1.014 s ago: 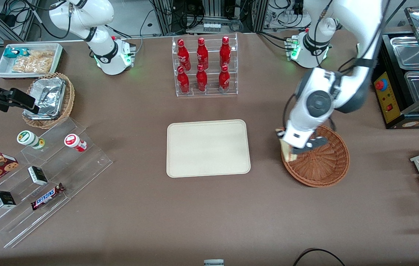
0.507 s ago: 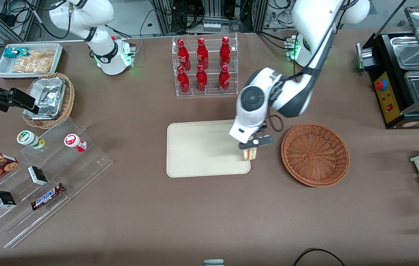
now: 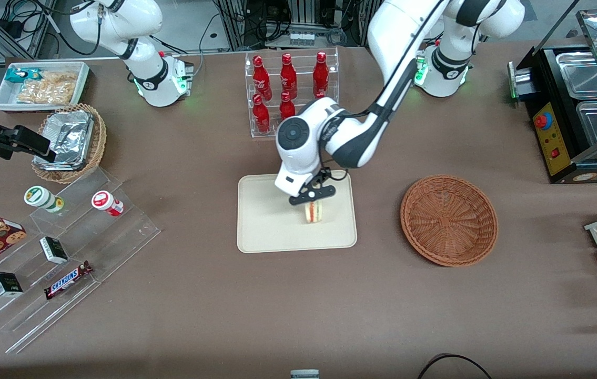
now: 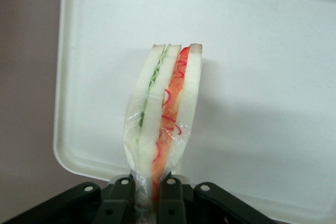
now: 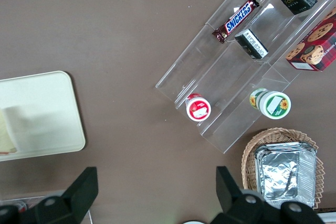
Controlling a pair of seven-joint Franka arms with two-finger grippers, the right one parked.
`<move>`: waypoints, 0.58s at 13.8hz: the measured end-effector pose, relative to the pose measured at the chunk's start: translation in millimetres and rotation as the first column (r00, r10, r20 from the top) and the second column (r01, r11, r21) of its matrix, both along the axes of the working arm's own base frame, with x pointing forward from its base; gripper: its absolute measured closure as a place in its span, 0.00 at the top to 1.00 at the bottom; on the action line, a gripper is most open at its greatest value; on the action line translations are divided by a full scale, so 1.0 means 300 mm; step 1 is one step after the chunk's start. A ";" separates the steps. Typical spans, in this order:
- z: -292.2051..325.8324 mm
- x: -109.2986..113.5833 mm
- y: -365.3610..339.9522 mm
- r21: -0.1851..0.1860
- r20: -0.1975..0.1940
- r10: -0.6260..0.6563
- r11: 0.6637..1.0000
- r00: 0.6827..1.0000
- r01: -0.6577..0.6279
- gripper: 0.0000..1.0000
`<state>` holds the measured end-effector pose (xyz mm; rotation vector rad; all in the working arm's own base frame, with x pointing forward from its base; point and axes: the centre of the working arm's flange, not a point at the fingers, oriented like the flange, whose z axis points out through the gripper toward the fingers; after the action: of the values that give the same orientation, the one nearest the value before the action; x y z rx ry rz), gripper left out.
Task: Place sandwich from basket to tray
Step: 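Lower the sandwich onto the tray and open the left gripper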
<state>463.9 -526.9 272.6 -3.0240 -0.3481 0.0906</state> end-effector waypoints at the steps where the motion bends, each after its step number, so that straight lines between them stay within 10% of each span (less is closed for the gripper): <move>1: -0.004 -0.007 -0.022 0.000 0.002 0.002 1.000 1.000 -0.002 0.15; 8: -0.013 0.052 -0.067 0.036 -0.019 0.020 0.999 1.000 -0.020 0.15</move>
<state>479.5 -547.0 268.6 -2.9829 -0.3742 0.1143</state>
